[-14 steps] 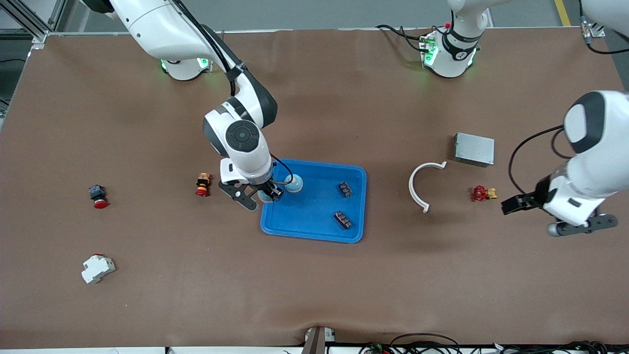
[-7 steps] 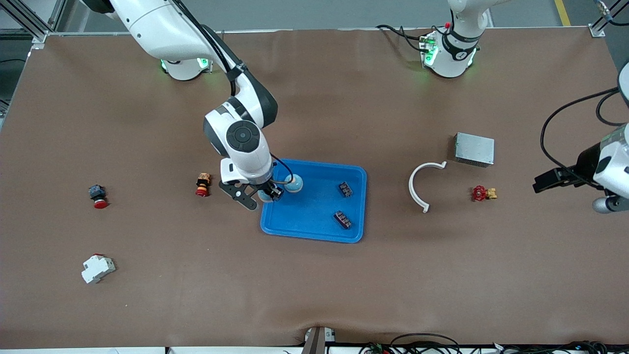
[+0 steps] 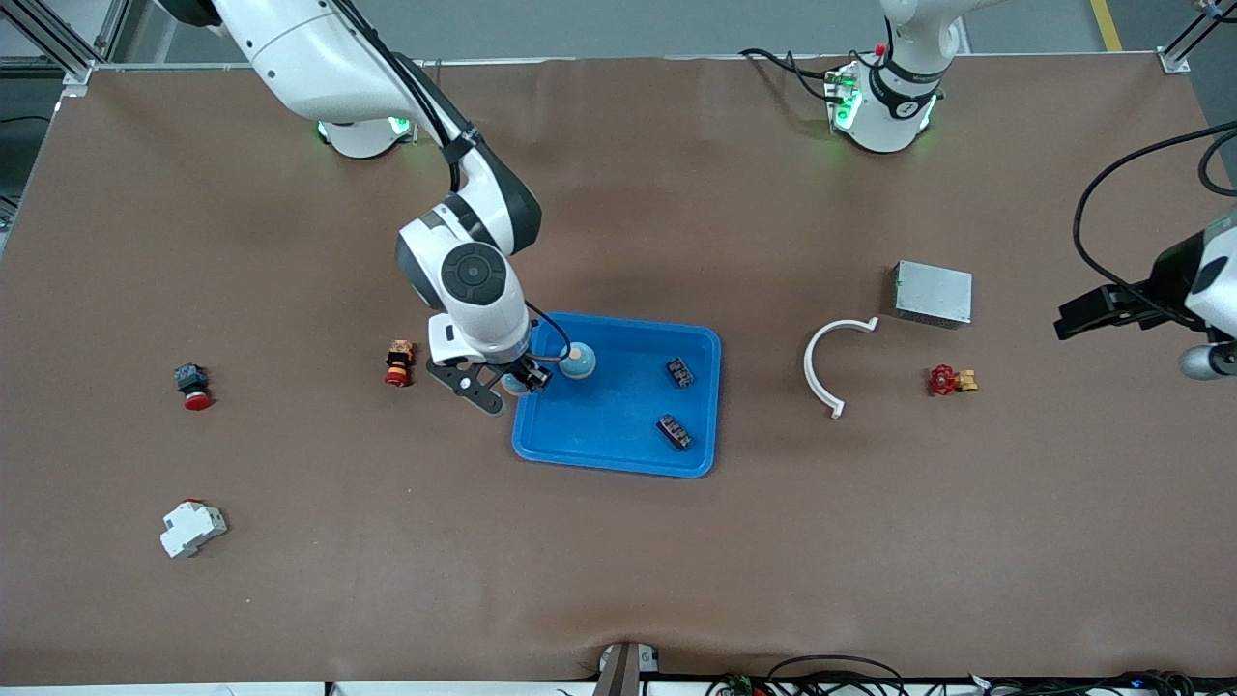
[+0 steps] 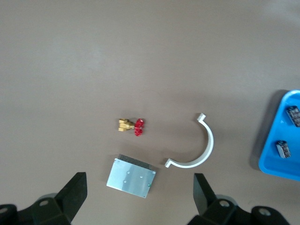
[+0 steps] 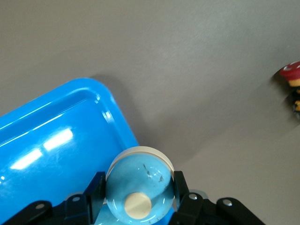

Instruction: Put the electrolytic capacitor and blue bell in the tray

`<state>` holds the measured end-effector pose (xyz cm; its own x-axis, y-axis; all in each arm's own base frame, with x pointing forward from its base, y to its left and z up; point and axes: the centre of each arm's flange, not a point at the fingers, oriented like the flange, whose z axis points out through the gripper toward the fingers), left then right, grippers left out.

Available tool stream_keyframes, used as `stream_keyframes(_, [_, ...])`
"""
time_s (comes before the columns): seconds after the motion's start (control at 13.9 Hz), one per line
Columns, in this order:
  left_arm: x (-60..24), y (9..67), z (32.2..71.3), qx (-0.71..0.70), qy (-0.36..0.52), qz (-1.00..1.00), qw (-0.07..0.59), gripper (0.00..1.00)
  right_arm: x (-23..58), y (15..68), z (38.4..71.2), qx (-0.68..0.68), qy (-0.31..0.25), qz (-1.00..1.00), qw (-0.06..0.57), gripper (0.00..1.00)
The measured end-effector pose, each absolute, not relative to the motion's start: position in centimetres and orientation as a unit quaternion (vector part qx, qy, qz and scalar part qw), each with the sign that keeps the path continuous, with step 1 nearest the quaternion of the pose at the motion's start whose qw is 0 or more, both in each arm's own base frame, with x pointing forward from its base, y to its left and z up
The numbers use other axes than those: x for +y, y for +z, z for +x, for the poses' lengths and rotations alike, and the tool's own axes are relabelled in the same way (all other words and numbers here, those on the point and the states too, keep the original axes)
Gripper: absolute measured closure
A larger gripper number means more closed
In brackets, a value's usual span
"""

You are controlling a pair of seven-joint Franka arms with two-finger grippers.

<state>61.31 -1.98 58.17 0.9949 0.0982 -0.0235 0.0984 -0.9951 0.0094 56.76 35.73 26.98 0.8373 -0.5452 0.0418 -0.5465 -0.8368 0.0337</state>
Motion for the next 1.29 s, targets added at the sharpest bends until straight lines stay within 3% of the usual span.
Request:
stream_keyframes(0.57, [0.8, 60.1, 61.6, 0.07, 0.009, 0.997, 0.006, 0.0, 34.3, 26.2, 56.9, -0.277, 0.017, 0.96, 0.018, 0.37])
stream_keyframes(1.29, [-3.7, 59.4, 61.6, 0.043, 0.0, 0.999, -0.022, 0.0, 38.7, 27.0, 57.2, -0.318, 0.033, 0.947, -0.013, 0.37])
